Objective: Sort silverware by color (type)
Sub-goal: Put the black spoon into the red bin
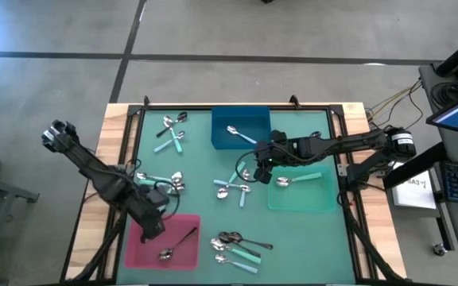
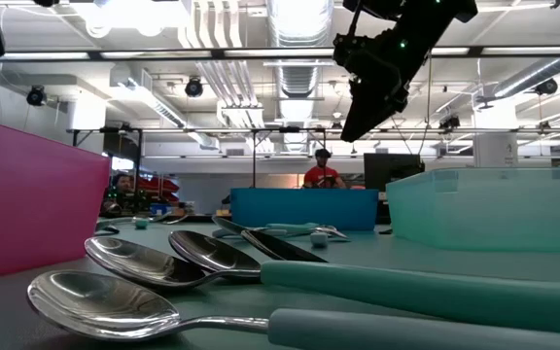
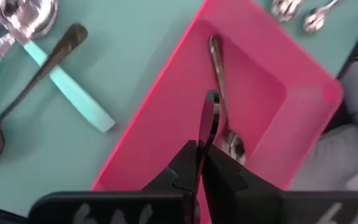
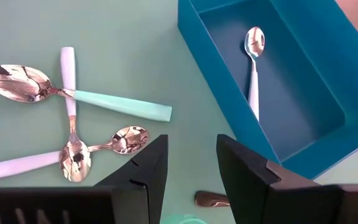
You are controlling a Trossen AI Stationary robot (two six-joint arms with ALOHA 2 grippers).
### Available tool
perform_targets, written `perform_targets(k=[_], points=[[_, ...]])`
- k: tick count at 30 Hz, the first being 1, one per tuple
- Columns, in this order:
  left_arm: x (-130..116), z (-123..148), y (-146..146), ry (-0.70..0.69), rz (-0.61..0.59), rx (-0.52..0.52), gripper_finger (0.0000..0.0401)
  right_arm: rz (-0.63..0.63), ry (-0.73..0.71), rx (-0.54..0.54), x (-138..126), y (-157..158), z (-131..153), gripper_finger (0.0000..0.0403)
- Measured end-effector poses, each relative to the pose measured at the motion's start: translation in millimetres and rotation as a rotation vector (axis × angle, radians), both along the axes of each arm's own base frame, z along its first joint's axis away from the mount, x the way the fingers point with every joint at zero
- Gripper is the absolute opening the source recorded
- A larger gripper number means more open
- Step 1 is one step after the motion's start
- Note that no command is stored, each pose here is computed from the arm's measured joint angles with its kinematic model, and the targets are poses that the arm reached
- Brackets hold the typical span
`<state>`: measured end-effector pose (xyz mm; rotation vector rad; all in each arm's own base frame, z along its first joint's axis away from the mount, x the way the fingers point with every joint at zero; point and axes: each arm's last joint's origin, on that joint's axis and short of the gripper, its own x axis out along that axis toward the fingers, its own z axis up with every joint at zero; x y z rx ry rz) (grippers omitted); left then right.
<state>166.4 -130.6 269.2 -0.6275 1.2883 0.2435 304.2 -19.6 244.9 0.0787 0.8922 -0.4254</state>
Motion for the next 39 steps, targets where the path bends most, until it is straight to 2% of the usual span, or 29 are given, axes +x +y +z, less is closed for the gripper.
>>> perform_targets(k=[8,13,18,22,26,29,33,36,39], points=[[7,-8,-6,0.034,-0.023,0.028,0.0041,0.005,0.057,0.010,-4,0,1,0.0128],[11,-6,-4,-0.062,-0.069,0.090,0.0071,0.003,0.065,0.009,-6,0,2,0.0128],[30,2,-1,-0.321,-0.099,0.248,0.0091,-0.049,0.094,0.043,-10,1,0,0.0128],[44,9,7,-0.489,-0.018,0.414,0.0095,-0.068,0.161,0.054,-17,1,5,0.0127],[53,10,13,-0.602,0.012,0.598,0.0095,-0.056,0.179,0.046,-26,1,13,0.0127],[61,9,19,-0.642,-0.021,0.664,0.0095,-0.038,0.165,0.028,-35,0,22,0.0127],[74,-2,37,-0.641,-0.082,0.649,0.0095,-0.062,0.125,0.021,-50,-7,33,0.0127],[83,-12,62,-0.616,-0.099,0.636,0.0095,-0.091,0.103,0.021,-61,-13,37,0.0127],[93,-18,90,-0.659,-0.127,0.591,0.0095,-0.127,0.106,0.027,-70,-20,35,0.0127]])
